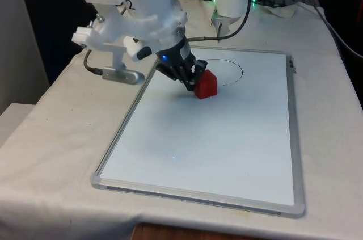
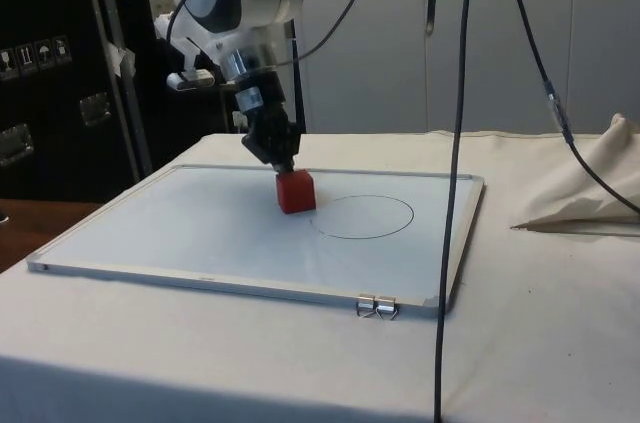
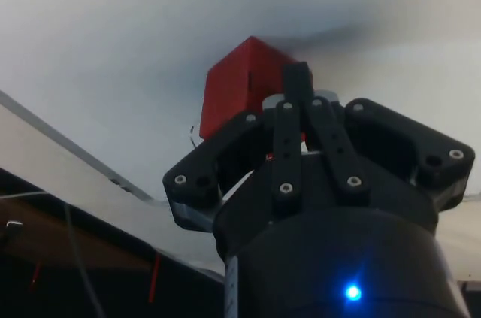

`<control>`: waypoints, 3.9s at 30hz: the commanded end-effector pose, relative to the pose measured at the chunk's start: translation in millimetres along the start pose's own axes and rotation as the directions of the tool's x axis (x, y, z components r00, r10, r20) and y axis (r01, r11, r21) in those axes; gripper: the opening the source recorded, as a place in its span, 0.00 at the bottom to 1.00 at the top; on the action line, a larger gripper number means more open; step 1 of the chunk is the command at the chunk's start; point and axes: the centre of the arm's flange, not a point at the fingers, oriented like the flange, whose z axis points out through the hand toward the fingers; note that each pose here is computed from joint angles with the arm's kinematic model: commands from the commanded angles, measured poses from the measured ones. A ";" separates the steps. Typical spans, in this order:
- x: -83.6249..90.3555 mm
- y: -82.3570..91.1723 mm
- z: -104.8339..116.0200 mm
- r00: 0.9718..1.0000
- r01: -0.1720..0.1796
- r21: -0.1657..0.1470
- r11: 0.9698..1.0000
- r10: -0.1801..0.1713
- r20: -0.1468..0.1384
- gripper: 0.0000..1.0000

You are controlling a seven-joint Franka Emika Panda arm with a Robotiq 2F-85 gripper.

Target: Push the cube into the marked area.

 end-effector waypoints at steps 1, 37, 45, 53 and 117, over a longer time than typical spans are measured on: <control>-1.3 -4.3 0.5 1.000 0.013 0.007 1.000 -0.013 0.005 0.00; -10.8 -57.0 25.8 0.972 0.216 -0.005 0.976 -0.215 0.094 0.00; -15.4 -70.6 34.0 0.962 0.252 -0.014 0.968 -0.249 0.111 0.00; -28.9 -62.0 40.3 0.957 0.263 -0.012 0.965 -0.259 0.135 0.00; -40.0 -140.9 -34.9 0.928 0.372 -0.083 0.924 -0.371 0.030 0.00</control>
